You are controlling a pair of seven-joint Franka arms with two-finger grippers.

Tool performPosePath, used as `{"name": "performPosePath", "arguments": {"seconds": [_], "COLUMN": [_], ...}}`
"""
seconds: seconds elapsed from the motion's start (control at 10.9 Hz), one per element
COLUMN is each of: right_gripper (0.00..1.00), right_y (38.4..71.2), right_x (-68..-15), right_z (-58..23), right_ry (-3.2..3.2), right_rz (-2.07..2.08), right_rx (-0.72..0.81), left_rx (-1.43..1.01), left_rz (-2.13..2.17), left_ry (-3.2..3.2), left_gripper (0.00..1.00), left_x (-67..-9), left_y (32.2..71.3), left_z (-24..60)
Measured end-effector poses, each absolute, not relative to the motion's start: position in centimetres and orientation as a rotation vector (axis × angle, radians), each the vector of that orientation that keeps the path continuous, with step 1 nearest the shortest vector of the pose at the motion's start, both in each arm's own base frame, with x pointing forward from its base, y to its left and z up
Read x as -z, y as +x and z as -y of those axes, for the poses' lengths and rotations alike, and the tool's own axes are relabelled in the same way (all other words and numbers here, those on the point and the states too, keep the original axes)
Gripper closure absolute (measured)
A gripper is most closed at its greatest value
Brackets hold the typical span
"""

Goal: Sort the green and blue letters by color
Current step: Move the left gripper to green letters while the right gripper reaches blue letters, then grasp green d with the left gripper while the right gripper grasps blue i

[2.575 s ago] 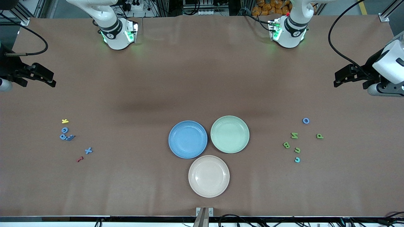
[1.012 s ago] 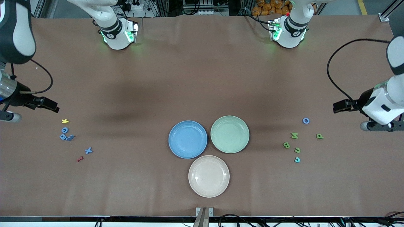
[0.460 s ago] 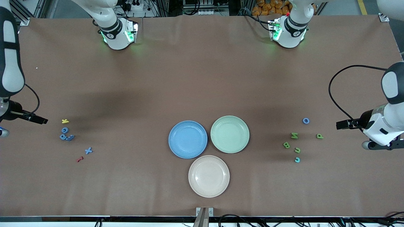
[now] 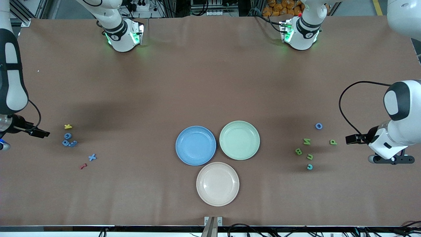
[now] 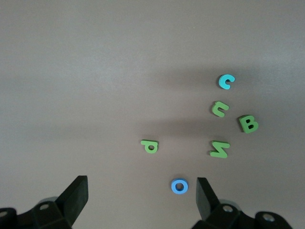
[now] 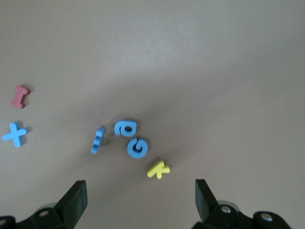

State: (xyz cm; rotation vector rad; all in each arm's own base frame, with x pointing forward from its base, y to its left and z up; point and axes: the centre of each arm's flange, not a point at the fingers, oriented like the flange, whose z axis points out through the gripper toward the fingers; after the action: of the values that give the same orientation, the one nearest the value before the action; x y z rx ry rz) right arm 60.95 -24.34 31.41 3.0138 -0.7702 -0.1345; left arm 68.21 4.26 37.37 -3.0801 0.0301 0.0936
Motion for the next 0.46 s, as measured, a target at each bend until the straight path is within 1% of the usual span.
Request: {"name": "performPosePath", "arguments": {"seconds": [0.18,0.46], "right_gripper": [0.00,0.00], "right_y": [61.4,62.3], "right_x": [-29.4,-26.1], "right_z": [24.4,23.5], "right_ry": [3.012,3.035], "right_rz": [0.798,0.932], "right_rx": [0.118,0.153], "left_rx": [-0.071,0.004], "left_rz": [-0.043,-0.056], "left_ry": [-3.084,-3.090], "left_gripper": [0.00,0.00], "left_x": [-34.9,-30.3], "left_y": [68.0,67.4], "left_z": [-3.9,-3.7]}}
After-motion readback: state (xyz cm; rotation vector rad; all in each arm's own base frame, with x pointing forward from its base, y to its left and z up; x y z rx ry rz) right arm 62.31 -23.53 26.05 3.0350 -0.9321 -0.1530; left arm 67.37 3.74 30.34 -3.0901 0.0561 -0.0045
